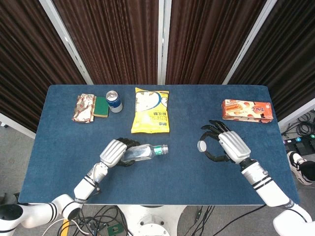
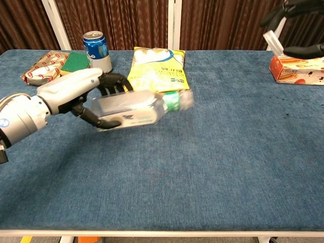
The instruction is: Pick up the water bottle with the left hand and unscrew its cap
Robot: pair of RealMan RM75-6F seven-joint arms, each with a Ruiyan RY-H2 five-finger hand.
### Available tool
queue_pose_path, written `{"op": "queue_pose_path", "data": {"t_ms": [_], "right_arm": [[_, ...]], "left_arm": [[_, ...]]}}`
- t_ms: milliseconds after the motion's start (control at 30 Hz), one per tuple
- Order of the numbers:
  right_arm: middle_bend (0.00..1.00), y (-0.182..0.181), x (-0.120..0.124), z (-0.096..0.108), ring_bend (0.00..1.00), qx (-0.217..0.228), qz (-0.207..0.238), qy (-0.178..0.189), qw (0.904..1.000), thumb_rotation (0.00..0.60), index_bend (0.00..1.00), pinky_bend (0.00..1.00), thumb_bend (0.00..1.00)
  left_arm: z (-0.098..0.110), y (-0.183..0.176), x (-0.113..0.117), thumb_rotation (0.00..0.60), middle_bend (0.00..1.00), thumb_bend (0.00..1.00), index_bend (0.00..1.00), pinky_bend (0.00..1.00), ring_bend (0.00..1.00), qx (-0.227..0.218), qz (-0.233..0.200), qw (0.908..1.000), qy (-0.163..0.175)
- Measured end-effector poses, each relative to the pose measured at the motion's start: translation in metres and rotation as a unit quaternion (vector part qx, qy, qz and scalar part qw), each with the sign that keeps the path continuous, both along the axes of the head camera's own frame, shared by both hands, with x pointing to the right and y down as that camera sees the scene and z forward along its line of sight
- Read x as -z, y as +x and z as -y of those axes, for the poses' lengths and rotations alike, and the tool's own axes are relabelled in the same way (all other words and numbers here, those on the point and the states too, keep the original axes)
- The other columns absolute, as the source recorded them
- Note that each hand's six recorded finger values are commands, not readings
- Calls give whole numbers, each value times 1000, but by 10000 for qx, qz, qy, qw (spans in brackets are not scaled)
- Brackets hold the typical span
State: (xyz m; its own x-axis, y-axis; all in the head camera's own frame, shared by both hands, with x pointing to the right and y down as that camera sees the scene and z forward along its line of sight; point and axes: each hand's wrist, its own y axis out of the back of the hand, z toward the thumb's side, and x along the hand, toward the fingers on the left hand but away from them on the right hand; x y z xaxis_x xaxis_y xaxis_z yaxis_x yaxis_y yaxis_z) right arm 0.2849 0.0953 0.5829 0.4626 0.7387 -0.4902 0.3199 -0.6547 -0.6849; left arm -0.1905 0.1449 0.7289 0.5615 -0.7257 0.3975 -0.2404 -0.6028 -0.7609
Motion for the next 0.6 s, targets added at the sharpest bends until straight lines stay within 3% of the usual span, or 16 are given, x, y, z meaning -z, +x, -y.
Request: {"op": "queue_pose_path", "data": {"t_ms": [100, 200, 333, 600], "right_arm": [[177, 1, -10, -5, 0, 62, -97, -152, 9998, 600, 543, 0, 359], [175, -2, -21, -10, 0, 173, -204, -282, 9992, 600, 545, 0, 358], [170, -7, -40, -15, 0, 305, -318, -463, 9980, 600, 542, 0, 357], [135, -21, -87, -28, 0, 674, -663, -583, 9938, 600, 474, 0, 353]], "left_arm": [[1, -11, -6, 600, 232, 283, 270, 275, 137, -49, 444, 9990, -45], [1, -16, -3, 600, 175, 273, 204, 228, 85, -29, 554, 9984, -114], [2, -25, 9, 600, 161, 267, 185, 209, 67, 53, 543, 9985, -67], [8, -69, 46, 600, 161, 265, 185, 208, 67, 526, 393, 9970, 415]]}}
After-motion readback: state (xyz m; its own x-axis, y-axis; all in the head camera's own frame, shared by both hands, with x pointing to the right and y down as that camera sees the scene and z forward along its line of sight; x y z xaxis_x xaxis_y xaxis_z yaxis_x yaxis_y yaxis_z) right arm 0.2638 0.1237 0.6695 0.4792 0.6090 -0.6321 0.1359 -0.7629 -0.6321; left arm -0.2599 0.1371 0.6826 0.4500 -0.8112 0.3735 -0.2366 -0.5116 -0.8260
